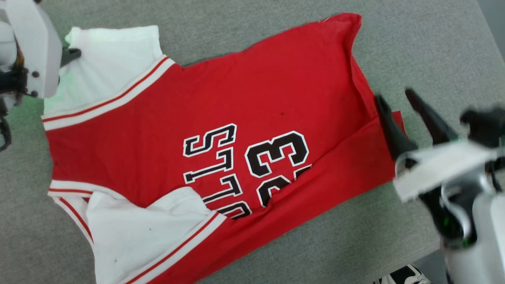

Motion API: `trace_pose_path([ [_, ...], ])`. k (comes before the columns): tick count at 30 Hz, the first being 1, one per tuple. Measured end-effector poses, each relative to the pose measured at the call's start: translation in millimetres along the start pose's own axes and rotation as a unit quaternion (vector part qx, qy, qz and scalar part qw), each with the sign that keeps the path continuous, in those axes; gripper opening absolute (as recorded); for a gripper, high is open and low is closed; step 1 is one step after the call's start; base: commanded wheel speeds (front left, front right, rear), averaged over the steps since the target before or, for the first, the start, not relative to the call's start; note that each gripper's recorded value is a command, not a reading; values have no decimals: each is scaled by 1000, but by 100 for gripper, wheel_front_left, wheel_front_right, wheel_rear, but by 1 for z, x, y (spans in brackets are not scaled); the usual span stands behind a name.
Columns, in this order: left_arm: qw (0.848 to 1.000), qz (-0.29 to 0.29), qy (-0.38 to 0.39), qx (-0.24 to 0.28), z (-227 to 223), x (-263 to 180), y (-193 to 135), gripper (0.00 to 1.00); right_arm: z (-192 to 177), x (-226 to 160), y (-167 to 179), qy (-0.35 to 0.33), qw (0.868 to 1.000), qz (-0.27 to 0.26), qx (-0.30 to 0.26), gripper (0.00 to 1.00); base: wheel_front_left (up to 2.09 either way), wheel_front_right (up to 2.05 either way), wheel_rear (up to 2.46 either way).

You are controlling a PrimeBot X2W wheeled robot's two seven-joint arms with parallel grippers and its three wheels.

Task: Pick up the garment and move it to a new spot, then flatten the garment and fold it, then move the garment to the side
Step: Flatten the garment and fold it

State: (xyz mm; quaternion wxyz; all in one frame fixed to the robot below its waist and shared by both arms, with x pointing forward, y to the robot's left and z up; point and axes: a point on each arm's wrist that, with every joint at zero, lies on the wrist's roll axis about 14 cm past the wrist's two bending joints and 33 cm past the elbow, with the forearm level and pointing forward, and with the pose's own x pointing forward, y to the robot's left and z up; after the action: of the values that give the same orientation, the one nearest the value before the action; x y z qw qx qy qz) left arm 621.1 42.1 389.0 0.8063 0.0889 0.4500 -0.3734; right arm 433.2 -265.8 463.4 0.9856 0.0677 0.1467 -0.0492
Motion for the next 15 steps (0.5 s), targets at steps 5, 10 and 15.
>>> trace_pose_path([
  [5,1000,-7,-4,6,3,1,-2,0,12,42,2,66,998,14,-14,100,0,0,0],
  [10,1000,-16,-17,9,5,-1,-7,0,13,79,-11,151,988,-6,3,100,0,0,0],
  [15,999,-24,-30,4,5,-5,-11,0,6,107,-18,204,978,-29,10,100,0,0,0],
])
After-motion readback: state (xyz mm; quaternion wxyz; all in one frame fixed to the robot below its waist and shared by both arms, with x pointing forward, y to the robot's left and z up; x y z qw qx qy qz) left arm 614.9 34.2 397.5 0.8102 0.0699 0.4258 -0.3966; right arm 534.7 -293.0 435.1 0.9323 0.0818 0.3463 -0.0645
